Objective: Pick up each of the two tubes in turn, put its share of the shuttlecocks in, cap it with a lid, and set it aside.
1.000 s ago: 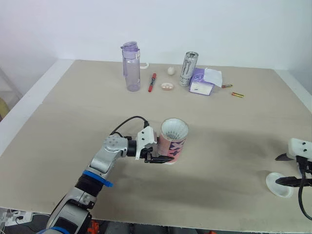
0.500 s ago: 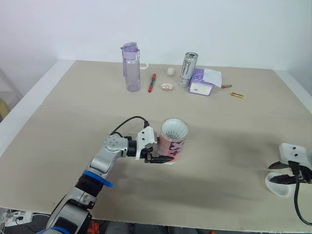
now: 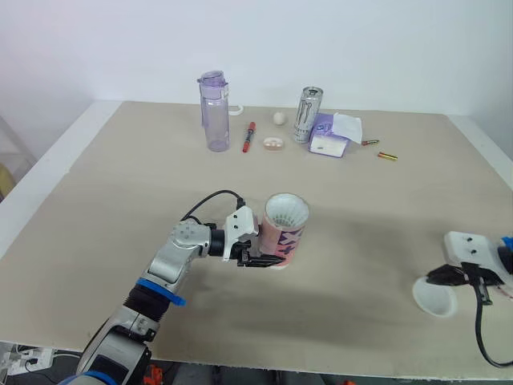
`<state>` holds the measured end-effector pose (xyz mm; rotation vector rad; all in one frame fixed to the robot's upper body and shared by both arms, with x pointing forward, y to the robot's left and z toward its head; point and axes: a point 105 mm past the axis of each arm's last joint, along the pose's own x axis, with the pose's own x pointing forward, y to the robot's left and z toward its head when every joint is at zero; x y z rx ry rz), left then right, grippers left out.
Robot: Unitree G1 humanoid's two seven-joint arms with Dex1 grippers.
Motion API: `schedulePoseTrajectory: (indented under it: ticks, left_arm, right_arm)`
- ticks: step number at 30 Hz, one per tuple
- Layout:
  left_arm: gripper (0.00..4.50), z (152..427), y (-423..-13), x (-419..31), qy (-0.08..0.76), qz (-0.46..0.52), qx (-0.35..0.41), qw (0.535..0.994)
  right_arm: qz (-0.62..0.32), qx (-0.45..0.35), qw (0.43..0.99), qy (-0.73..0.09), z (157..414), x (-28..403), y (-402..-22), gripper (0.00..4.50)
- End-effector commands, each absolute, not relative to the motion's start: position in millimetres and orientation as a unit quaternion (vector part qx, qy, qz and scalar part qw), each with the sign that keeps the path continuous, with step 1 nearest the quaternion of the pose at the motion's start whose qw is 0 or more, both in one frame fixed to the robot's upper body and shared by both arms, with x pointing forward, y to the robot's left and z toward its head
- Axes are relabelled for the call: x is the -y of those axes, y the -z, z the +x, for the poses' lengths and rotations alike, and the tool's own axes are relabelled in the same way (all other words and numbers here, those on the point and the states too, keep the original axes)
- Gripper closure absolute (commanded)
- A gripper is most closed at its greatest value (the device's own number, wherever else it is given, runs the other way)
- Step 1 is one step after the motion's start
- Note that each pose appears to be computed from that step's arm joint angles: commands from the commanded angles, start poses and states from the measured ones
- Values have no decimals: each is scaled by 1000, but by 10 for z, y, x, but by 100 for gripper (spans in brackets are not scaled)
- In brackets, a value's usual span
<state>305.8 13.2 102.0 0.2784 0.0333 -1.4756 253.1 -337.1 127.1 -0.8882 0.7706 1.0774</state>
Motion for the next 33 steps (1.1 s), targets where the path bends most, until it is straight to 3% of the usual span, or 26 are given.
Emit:
schedulePoseTrajectory:
  ticks: [1, 9, 15, 21, 33]
  left_arm:
    - [138, 3061, -876, -168, 671, 127, -50, 729]
    - [138, 3097, -848, -168, 669, 115, -65, 732]
    - [138, 3104, -835, -167, 670, 126, -65, 729]
    - [138, 3100, -829, -151, 673, 136, -63, 724]
    - [138, 3094, -807, -200, 668, 138, -67, 728]
  right_arm:
    - [-453, -214, 694, -517, 2793, 2810, -1853, 441]
    - [-491, -22, 649, -581, 2963, 1827, -2722, 441]
    - [-496, 70, 603, -620, 2927, 1340, -3050, 441]
    - [-489, 109, 562, -659, 2893, 996, -3073, 441]
    - [-514, 93, 520, -676, 3052, 865, -2798, 441]
